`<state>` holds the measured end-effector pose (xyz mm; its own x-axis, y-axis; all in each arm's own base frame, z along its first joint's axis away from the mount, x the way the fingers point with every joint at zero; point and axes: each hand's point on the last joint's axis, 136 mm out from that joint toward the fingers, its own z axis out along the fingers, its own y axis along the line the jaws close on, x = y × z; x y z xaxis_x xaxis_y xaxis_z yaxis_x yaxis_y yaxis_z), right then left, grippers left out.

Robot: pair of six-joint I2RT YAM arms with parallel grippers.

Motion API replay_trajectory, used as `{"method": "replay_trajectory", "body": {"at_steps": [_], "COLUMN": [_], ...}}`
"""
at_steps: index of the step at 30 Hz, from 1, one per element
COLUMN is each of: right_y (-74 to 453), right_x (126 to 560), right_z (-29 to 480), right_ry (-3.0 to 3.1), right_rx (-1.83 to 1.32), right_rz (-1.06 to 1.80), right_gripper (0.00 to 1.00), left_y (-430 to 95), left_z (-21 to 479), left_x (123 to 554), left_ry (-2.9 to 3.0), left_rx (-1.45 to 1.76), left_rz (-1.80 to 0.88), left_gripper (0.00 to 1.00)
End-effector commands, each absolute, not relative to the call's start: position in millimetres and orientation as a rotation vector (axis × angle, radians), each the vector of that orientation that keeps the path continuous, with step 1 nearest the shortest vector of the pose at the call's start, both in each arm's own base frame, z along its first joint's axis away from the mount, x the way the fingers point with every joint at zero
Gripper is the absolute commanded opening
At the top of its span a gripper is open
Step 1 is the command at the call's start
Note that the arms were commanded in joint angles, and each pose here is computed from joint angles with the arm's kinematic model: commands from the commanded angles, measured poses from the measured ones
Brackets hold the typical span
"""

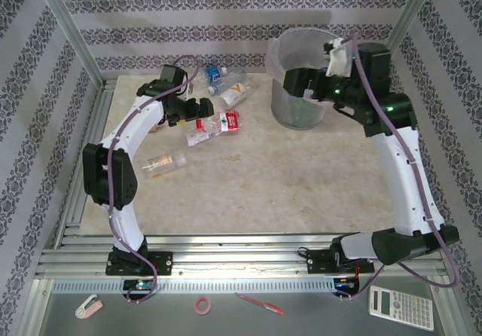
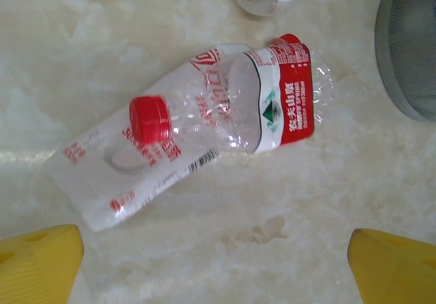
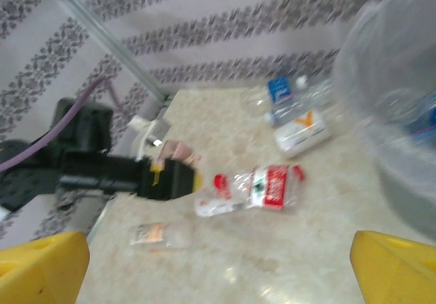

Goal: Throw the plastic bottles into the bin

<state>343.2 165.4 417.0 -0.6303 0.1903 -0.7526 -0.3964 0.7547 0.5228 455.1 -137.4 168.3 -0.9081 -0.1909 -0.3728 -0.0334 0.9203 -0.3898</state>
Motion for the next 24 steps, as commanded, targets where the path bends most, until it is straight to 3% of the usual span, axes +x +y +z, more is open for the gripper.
{"method": "replay_trajectory", "body": {"at_steps": [1, 7, 14, 18, 24], "right_y": [198, 243, 267, 281, 301], "right_x": [341, 354, 384, 402, 433], "right_z": [382, 309, 237, 201, 154], "right_ry": [2.192, 2.348, 2.408, 2.418, 2.446], "right_rx": [-0.075, 0.087, 0.345, 0.452, 0.513], "right_rz": [1.019, 1.157, 1.238, 1.262, 1.253], "right_gripper": [0.98, 0.98, 0.95, 0.93, 0.89], "left_y": [-139, -140, -134, -139, -140], "left_z": [160, 133, 117, 103, 78], "left_x": [464, 502, 540, 552, 552], "left_ry": [2.698, 2.706, 2.691, 2.711, 2.770], "left_rx": [-0.064, -0.086, -0.212, -0.199, -0.196], "left_rz": [-0.553, -0.516, -0.469, -0.486, -0.486], "left_gripper": [1.00, 0.99, 0.88, 0.86, 0.75]}}
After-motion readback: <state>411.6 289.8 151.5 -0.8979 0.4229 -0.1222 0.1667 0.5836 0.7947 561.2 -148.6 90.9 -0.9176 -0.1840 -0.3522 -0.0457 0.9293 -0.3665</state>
